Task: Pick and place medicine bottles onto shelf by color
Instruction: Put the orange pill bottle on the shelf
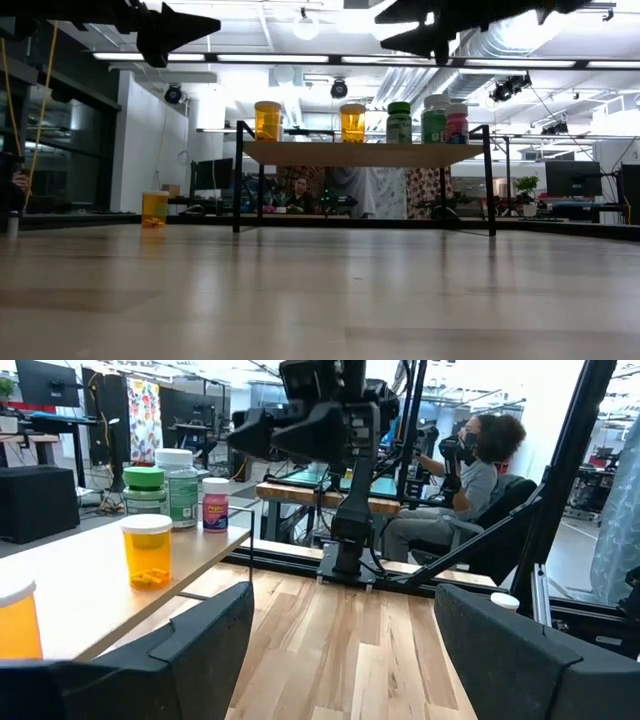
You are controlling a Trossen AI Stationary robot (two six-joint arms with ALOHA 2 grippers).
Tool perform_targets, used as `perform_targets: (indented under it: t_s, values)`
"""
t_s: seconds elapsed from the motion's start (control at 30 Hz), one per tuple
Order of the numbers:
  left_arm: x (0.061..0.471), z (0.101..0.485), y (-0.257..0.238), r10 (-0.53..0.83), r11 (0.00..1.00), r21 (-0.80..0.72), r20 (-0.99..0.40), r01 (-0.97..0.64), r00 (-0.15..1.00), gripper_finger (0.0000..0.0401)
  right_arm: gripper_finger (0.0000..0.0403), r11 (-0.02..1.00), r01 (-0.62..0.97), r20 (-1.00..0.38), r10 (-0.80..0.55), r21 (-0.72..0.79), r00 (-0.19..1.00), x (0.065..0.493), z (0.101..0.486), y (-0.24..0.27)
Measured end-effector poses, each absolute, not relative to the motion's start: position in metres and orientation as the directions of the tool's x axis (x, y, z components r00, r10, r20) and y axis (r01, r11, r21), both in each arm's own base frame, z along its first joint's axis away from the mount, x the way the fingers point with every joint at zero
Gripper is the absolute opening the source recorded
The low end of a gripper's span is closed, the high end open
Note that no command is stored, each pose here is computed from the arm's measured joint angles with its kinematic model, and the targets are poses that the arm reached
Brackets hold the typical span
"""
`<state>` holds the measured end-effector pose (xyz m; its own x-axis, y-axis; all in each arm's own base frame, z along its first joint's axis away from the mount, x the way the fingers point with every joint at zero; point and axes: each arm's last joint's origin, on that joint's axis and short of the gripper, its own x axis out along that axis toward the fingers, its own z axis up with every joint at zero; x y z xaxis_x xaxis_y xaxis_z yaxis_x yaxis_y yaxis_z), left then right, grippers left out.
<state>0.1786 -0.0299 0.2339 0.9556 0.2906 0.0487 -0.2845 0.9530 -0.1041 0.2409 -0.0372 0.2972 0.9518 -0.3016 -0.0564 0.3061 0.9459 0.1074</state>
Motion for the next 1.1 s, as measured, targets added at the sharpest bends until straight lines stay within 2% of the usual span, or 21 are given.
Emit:
perform_targets:
  t_s: [0.27, 0.37, 0.53, 0.63, 0.7, 0.8, 0.83, 0.97, 1.1]
  values:
    - [0.179, 0.234, -0.030, 0.291, 0.953, -0.104, 0.048, -0.285, 0.956, 0.0301, 0.0255, 0.939, 0.314, -0.057, -0.309, 0.143, 0.949, 0.239, 0.282, -0.036]
    - [0.179, 0.234, -0.030, 0.291, 0.953, -0.104, 0.048, -0.285, 0.956, 0.0301, 0.0255, 0.902, 0.379, -0.050, -0.377, 0.206, 0.925, 0.239, 0.282, -0.038]
    - [0.179, 0.234, -0.030, 0.290, 0.953, -0.105, 0.050, -0.284, 0.956, 0.0301, 0.0245, 0.893, 0.421, -0.173, -0.395, 0.159, 0.902, 0.249, 0.268, -0.036]
    - [0.179, 0.234, -0.030, 0.291, 0.953, -0.106, 0.052, -0.284, 0.955, 0.0301, 0.0199, 0.841, 0.534, -0.269, -0.495, 0.093, 0.826, 0.260, 0.259, -0.032]
    - [0.179, 0.234, -0.030, 0.290, 0.953, -0.107, 0.053, -0.284, 0.955, 0.0301, 0.0142, 0.804, 0.593, -0.308, -0.554, 0.045, 0.774, 0.268, 0.253, -0.031]
    - [0.179, 0.234, -0.030, 0.290, 0.953, -0.107, 0.054, -0.284, 0.955, 0.0301, 0.0035, 0.778, 0.628, -0.329, -0.588, 0.019, 0.739, 0.282, 0.247, -0.032]
    - [0.179, 0.234, -0.030, 0.291, 0.953, -0.108, 0.054, -0.284, 0.955, 0.0301, 0.0018, 0.775, 0.632, -0.335, -0.596, 0.000, 0.730, 0.286, 0.245, -0.032]
    - [0.179, 0.234, -0.030, 0.290, 0.953, -0.108, 0.054, -0.284, 0.955, 0.0301, 0.0023, 0.696, 0.715, -0.345, -0.687, -0.060, 0.640, 0.300, 0.236, -0.039]
    - [0.179, 0.234, -0.030, 0.291, 0.953, -0.107, 0.053, -0.284, 0.955, 0.0301, 0.0004, 0.652, 0.749, -0.344, -0.734, -0.117, 0.585, 0.308, 0.231, -0.044]
